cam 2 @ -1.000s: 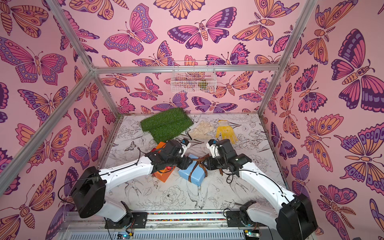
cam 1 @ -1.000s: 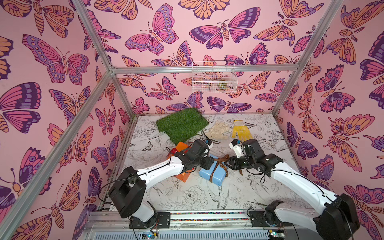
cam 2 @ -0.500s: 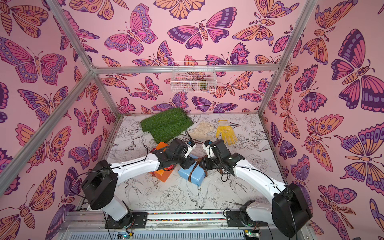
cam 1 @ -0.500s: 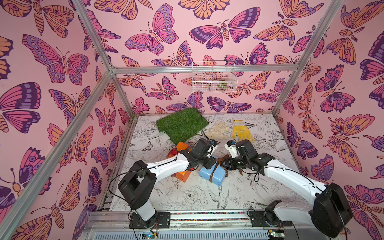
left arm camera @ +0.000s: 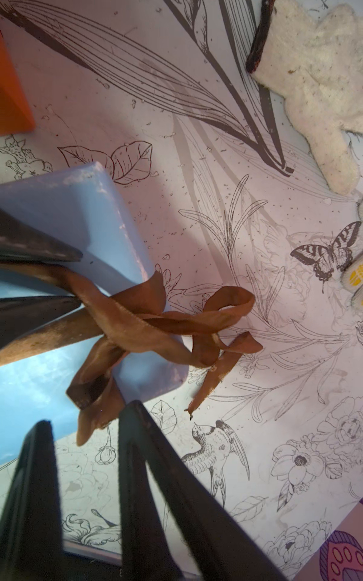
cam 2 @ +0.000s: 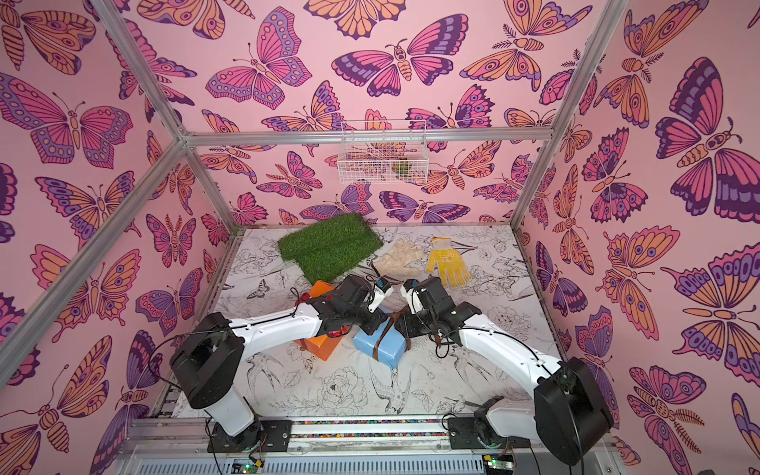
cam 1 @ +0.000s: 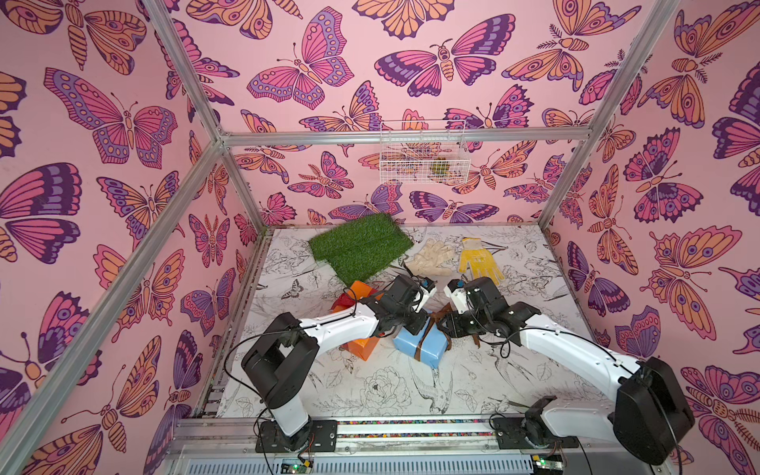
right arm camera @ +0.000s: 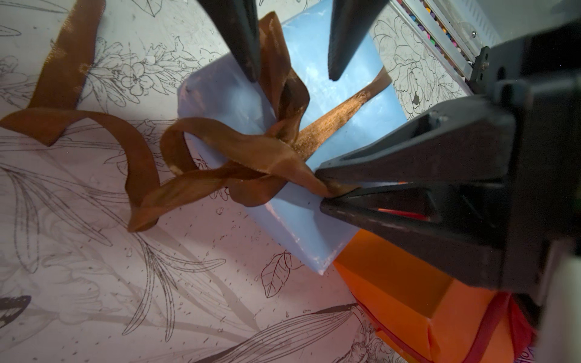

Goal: Untie the ribbon bows on the gift boxes
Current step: Untie the ribbon from the gift box.

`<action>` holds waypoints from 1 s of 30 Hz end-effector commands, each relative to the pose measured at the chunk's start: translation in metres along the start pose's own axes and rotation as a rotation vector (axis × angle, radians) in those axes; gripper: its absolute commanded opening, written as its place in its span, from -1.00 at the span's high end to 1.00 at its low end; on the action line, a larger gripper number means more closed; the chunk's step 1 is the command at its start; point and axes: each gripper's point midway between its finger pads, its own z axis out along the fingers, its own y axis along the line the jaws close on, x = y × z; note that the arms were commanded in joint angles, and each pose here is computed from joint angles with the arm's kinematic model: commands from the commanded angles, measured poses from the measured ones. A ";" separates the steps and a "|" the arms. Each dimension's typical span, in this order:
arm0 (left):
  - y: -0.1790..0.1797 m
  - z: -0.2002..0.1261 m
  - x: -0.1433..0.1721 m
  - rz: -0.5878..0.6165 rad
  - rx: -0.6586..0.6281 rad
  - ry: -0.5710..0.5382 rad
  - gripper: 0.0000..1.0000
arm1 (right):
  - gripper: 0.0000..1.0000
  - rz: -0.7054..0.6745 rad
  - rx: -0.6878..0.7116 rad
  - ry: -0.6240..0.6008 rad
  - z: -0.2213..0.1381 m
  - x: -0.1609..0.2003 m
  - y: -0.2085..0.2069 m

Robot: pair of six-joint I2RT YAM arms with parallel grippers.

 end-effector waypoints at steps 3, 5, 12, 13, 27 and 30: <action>-0.001 0.002 0.010 -0.003 0.005 0.025 0.94 | 0.20 -0.017 0.048 0.014 -0.008 0.007 -0.006; 0.002 -0.002 0.008 -0.010 -0.016 0.015 1.00 | 0.19 -0.016 0.067 0.008 -0.013 0.008 -0.009; 0.006 -0.025 -0.003 -0.021 -0.064 -0.045 1.00 | 0.17 -0.014 0.112 -0.022 -0.026 0.007 -0.016; 0.007 -0.029 -0.005 -0.022 -0.072 -0.055 1.00 | 0.17 -0.013 0.115 -0.022 -0.026 0.007 -0.017; 0.004 -0.061 -0.023 -0.035 -0.082 -0.144 1.00 | 0.24 -0.013 0.068 0.005 -0.014 0.014 -0.014; 0.005 -0.062 -0.018 -0.044 -0.088 -0.139 1.00 | 0.25 -0.008 0.077 0.009 -0.010 0.015 -0.017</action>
